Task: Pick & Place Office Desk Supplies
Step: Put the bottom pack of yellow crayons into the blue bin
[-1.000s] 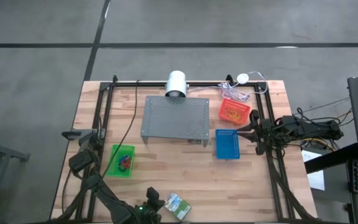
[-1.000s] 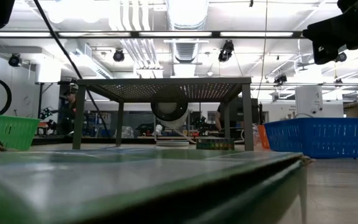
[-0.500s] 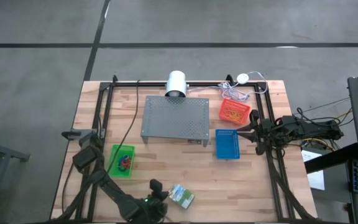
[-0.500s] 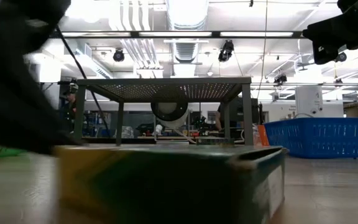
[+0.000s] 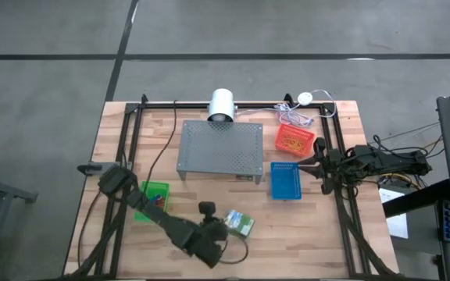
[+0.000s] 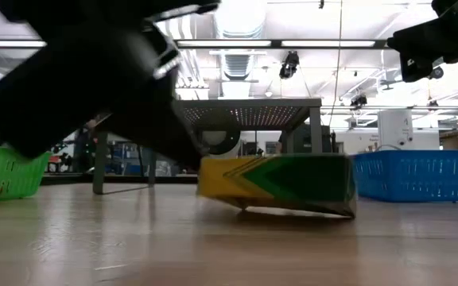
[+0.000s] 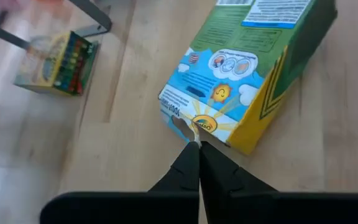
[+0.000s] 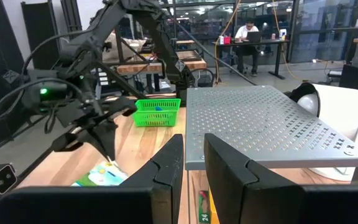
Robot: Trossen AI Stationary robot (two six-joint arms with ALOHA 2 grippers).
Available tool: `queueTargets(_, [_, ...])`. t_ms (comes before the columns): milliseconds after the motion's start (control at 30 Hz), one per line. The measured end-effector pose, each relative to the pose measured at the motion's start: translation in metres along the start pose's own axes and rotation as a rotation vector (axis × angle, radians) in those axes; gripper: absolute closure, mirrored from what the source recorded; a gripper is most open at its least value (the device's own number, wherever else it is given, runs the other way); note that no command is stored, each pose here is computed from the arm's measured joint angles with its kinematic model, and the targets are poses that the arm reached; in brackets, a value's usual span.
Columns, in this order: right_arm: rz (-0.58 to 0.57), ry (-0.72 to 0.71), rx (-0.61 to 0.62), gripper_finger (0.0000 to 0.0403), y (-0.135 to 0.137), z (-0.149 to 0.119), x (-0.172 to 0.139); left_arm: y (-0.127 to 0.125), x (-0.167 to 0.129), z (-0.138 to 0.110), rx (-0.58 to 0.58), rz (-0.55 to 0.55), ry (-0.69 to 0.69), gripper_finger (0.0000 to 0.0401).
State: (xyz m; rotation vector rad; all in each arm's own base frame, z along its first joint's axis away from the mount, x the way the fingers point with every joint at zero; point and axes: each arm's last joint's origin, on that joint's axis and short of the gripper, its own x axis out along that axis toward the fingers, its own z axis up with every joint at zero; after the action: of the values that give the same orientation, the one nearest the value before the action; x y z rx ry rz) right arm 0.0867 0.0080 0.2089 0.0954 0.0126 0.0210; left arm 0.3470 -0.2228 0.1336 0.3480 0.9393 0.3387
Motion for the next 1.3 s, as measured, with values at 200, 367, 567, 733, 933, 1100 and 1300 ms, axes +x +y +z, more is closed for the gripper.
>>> queueTargets(200, [0.000,0.000,0.000,0.0339,0.000,0.000,0.000,0.035,0.025,0.019,-0.086,-0.050,0.065,0.0400])
queueTargets(367, [0.000,0.000,0.000,0.0339,0.000,0.000,0.000,0.054,0.042,0.027,-0.075,-0.088,0.097,0.0400])
queueTargets(567, [0.000,0.000,0.000,0.0339,0.000,0.000,0.000,0.073,0.052,0.034,-0.099,-0.100,0.106,0.0400])
queueTargets(733, [0.000,0.000,0.000,0.0339,0.000,0.000,0.000,0.074,0.053,0.036,-0.118,-0.133,0.100,0.0400])
queueTargets(933, [0.000,0.000,0.000,0.0339,0.000,0.000,0.000,0.072,0.053,0.038,-0.139,-0.195,0.096,0.0400])
queueTargets(1100, [0.000,0.000,0.000,0.0339,0.000,0.000,0.000,0.072,0.053,0.039,-0.165,-0.196,0.097,0.0400])
queueTargets(1300, [0.000,0.000,0.000,0.0339,0.000,0.000,0.000,0.083,0.048,0.045,-0.170,-0.172,0.063,0.0400])
